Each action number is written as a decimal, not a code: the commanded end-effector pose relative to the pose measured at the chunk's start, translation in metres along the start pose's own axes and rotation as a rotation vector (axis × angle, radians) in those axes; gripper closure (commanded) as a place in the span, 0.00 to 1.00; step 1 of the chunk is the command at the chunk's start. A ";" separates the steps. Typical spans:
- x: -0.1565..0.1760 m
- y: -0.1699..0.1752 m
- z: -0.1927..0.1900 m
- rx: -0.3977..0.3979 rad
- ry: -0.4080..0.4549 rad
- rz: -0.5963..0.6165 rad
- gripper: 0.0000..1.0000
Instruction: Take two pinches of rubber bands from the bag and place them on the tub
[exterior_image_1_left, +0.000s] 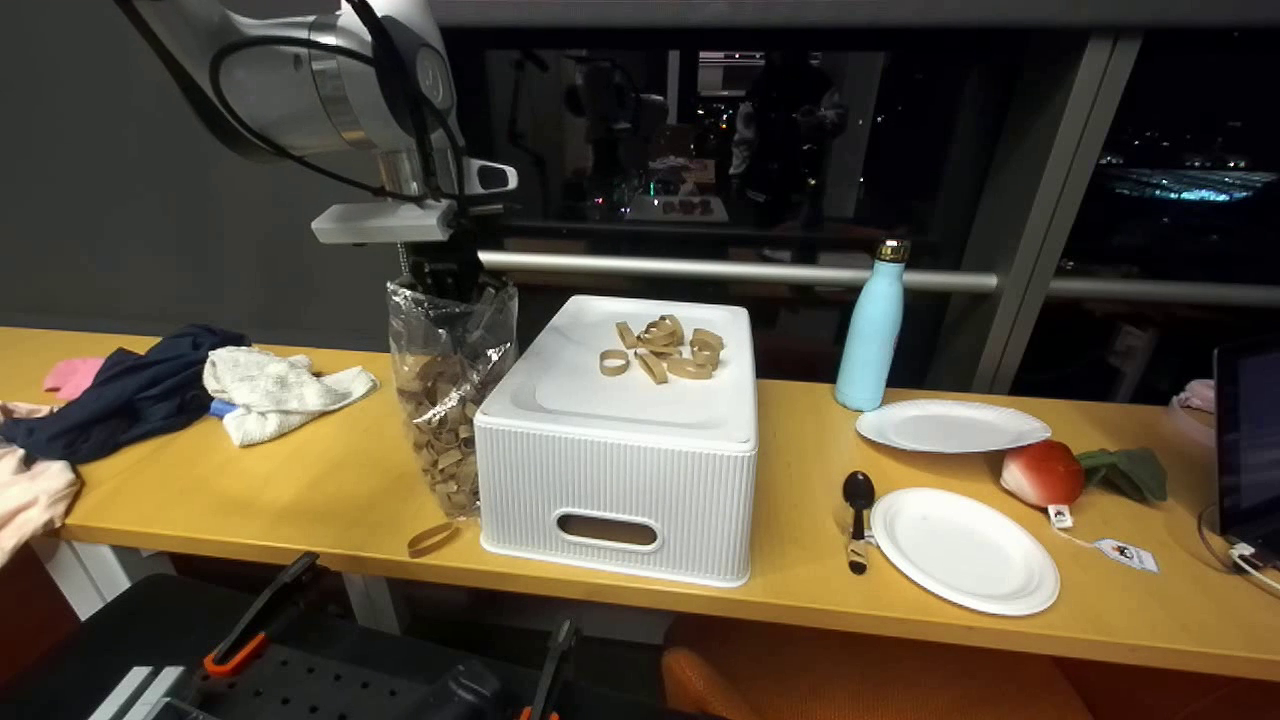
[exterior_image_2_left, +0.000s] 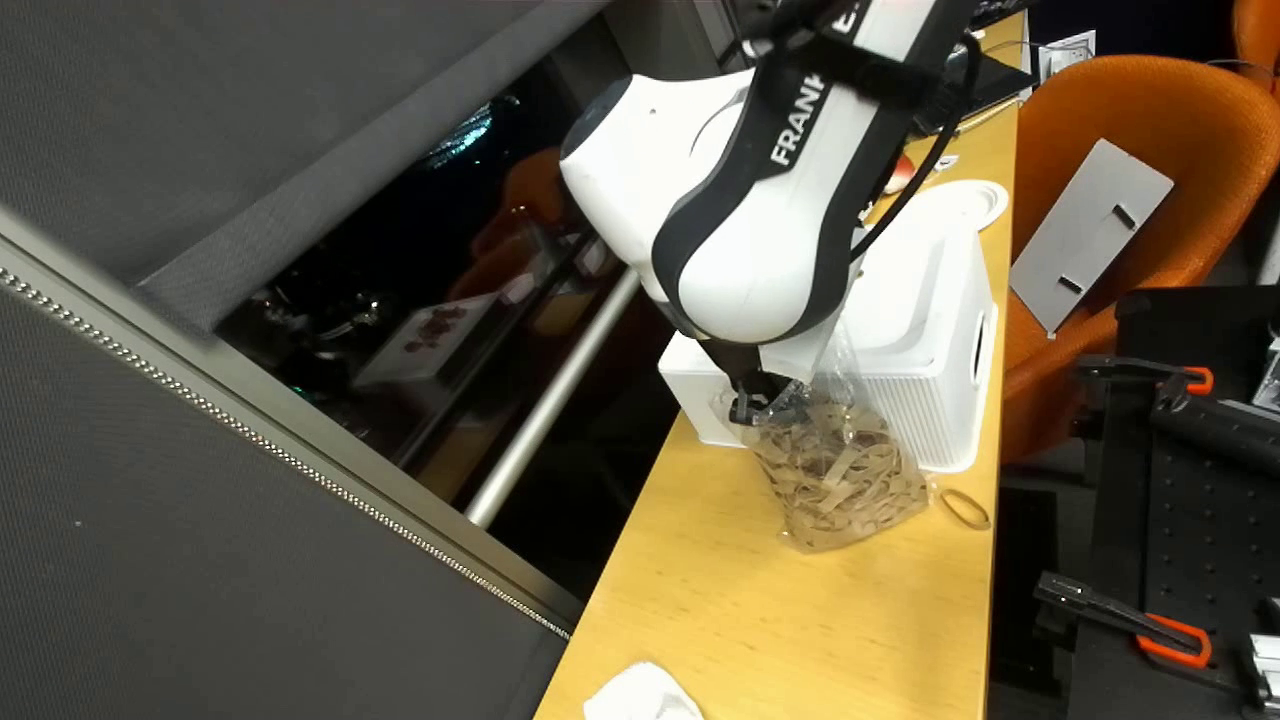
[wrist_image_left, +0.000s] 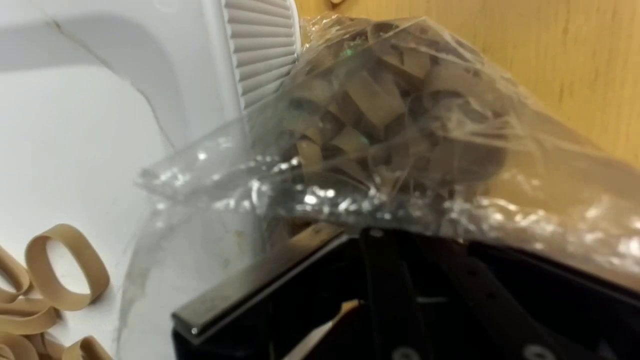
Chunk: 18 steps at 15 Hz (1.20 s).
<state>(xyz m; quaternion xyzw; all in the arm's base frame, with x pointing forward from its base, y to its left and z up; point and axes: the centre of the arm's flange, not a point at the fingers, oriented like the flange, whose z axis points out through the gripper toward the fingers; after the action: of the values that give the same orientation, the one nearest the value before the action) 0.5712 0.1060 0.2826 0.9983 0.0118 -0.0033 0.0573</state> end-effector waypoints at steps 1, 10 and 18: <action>-0.020 0.002 -0.033 -0.020 -0.001 0.025 0.99; -0.041 0.045 -0.103 -0.107 -0.020 0.069 0.99; -0.041 0.143 -0.119 -0.177 -0.018 0.149 0.99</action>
<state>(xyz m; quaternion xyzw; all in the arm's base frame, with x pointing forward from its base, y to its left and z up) 0.5362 0.0098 0.4088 0.9898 -0.0564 -0.0078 0.1302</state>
